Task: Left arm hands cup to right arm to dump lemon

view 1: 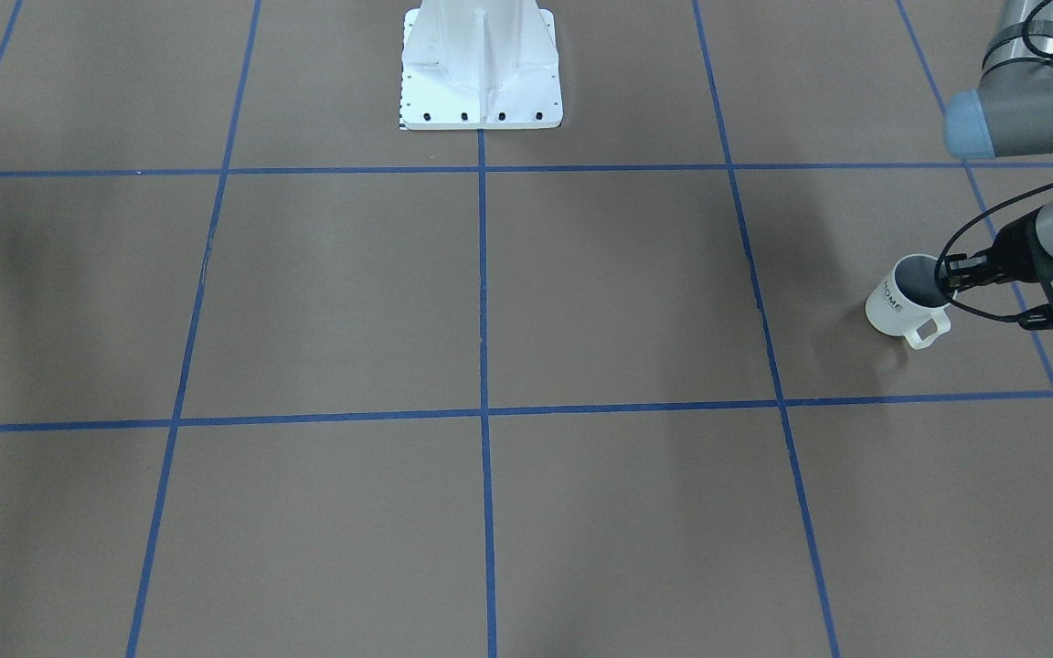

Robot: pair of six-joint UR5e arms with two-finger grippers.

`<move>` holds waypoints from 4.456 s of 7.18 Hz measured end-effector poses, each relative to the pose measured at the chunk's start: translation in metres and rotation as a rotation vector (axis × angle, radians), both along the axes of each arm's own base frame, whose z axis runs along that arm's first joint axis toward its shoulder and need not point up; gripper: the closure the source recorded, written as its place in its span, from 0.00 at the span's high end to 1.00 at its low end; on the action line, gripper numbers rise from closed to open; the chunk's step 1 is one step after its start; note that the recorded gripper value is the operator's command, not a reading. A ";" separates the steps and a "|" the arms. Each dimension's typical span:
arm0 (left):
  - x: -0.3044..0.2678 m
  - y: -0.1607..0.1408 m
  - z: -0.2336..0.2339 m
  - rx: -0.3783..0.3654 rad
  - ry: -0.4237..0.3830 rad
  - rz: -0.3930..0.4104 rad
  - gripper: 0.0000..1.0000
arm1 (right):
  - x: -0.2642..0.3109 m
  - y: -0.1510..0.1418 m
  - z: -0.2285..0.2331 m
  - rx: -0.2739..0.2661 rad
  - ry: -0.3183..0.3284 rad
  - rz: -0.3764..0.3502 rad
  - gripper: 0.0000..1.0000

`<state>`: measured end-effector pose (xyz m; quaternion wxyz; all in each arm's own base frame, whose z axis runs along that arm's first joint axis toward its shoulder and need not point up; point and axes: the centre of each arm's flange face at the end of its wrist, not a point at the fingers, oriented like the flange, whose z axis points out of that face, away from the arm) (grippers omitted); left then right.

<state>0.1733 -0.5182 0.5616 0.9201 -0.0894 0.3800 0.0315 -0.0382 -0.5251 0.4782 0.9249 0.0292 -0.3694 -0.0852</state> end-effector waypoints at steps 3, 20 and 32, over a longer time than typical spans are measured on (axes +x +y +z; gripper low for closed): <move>-0.015 0.023 -0.039 0.076 0.024 -0.007 1.00 | 0.002 0.002 0.003 -0.006 0.008 0.002 1.00; -0.237 -0.012 0.066 0.332 -0.057 0.011 1.00 | 0.119 0.096 0.174 -0.004 -0.012 0.119 1.00; -0.237 0.034 0.065 0.318 -0.038 -0.003 1.00 | 0.134 0.061 0.129 -0.033 -0.027 0.151 1.00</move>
